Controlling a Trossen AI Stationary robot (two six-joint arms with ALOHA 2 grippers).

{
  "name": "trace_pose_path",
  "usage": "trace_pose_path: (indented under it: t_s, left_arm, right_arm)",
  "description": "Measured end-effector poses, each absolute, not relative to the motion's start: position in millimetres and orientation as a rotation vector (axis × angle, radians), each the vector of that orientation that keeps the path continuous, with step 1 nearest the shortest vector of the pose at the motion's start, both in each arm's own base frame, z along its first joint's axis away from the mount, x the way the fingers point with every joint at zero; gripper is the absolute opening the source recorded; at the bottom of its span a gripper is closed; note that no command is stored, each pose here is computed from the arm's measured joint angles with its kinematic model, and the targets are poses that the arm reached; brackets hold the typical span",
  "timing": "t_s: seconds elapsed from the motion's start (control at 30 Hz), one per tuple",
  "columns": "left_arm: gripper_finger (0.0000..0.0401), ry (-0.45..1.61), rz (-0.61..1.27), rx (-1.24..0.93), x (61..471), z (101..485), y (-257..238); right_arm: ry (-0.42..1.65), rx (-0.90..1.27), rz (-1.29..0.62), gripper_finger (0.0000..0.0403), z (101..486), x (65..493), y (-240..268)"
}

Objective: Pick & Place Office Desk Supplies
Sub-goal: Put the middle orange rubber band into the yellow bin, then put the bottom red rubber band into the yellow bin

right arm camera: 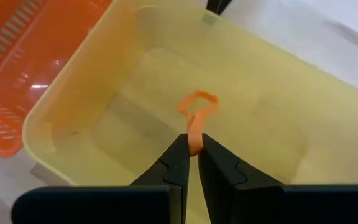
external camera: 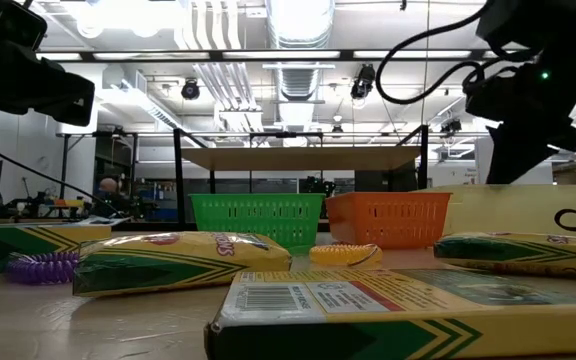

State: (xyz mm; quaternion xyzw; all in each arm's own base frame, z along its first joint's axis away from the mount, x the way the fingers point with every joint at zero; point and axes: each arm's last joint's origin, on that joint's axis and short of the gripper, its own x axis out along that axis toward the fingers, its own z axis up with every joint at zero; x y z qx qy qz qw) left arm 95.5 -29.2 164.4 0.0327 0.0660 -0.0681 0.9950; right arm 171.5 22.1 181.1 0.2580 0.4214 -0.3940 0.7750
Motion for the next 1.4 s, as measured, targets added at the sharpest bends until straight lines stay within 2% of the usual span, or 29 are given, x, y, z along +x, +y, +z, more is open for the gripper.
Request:
trace_pose_path:
  t_s: [0.13, 0.47, 0.7, 0.83, 1.1, 1.4]
  left_arm:
    - [0.0001, 0.133, -0.136, 0.066, 95.5, 164.3, -29.2]
    - [0.0001, 0.132, -0.136, 0.066, 95.5, 164.4, -29.2]
    - [0.0001, 0.132, -0.136, 0.066, 95.5, 164.3, -29.2]
    - [0.0001, 0.132, -0.136, 0.066, 95.5, 164.3, -29.2]
    - [0.0001, 0.132, -0.136, 0.066, 95.5, 164.3, -29.2]
    - [0.0001, 0.132, -0.136, 0.066, 95.5, 164.4, -29.2]
  right_arm:
    - [0.911, 0.561, -0.857, 0.0036, 179.6, 170.5, 21.8]
    - [0.909, 0.572, -0.864, 0.0103, 173.6, 167.4, 21.2]
    - [0.917, 0.556, -0.852, 0.013, 174.2, 166.6, 21.2]
    - [0.921, 0.523, -0.776, 0.0136, 185.2, 170.5, 22.6]
    - [0.977, 0.528, -0.434, 0.0132, 216.0, 183.7, 32.1]
    - [0.98, 0.525, -0.323, 0.0119, 226.3, 187.1, 42.2]
